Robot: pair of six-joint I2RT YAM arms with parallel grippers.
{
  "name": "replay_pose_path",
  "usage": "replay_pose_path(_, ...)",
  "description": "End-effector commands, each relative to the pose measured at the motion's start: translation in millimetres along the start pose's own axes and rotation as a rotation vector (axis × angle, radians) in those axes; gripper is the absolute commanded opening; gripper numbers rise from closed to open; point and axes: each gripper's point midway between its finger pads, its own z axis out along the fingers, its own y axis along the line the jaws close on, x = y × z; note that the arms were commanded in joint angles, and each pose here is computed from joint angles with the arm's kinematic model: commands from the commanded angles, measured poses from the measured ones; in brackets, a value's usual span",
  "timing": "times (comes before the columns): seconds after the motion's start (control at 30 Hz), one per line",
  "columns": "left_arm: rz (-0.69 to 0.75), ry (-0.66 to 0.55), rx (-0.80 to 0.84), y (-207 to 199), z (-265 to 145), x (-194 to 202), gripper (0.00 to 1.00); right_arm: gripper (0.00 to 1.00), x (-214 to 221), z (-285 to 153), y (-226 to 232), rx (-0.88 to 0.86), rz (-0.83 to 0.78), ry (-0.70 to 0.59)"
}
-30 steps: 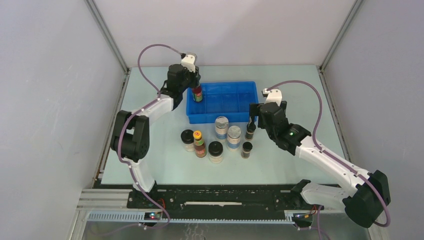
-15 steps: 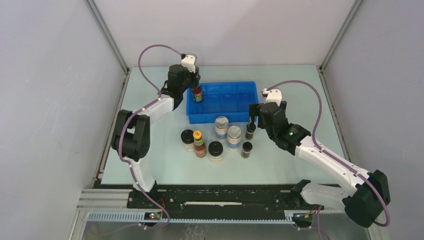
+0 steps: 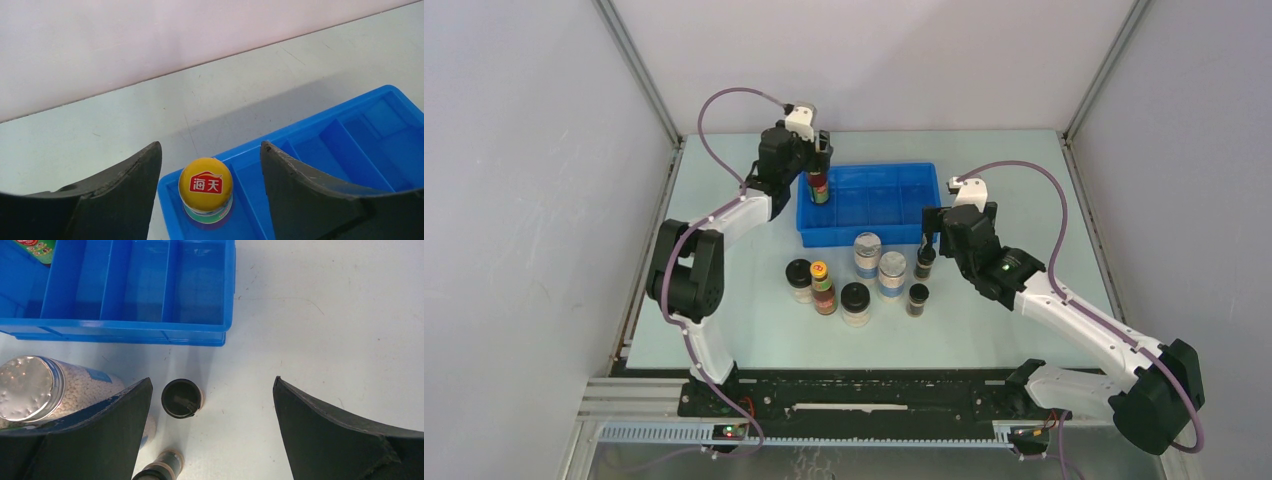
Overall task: Organize the condiment bottles
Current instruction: Place the bottle in the storage box.
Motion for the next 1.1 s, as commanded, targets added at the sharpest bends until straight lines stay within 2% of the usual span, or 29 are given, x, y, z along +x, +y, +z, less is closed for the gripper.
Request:
replay_pose_path(0.0, -0.012, -0.061, -0.004, -2, 0, -22, 0.78, 1.0, -8, -2, 2, 0.003, 0.023, -0.024)
replay_pose_path(0.53, -0.012, -0.107, -0.009, -17, -18, -52, 0.9, 0.99, -19, -11, -2, 0.0, 0.033, -0.061)
replay_pose_path(1.07, -0.026, -0.181, -0.052, -48, -81, -91, 0.96, 1.0, -28, -25, 0, -0.027, 0.065, -0.096)
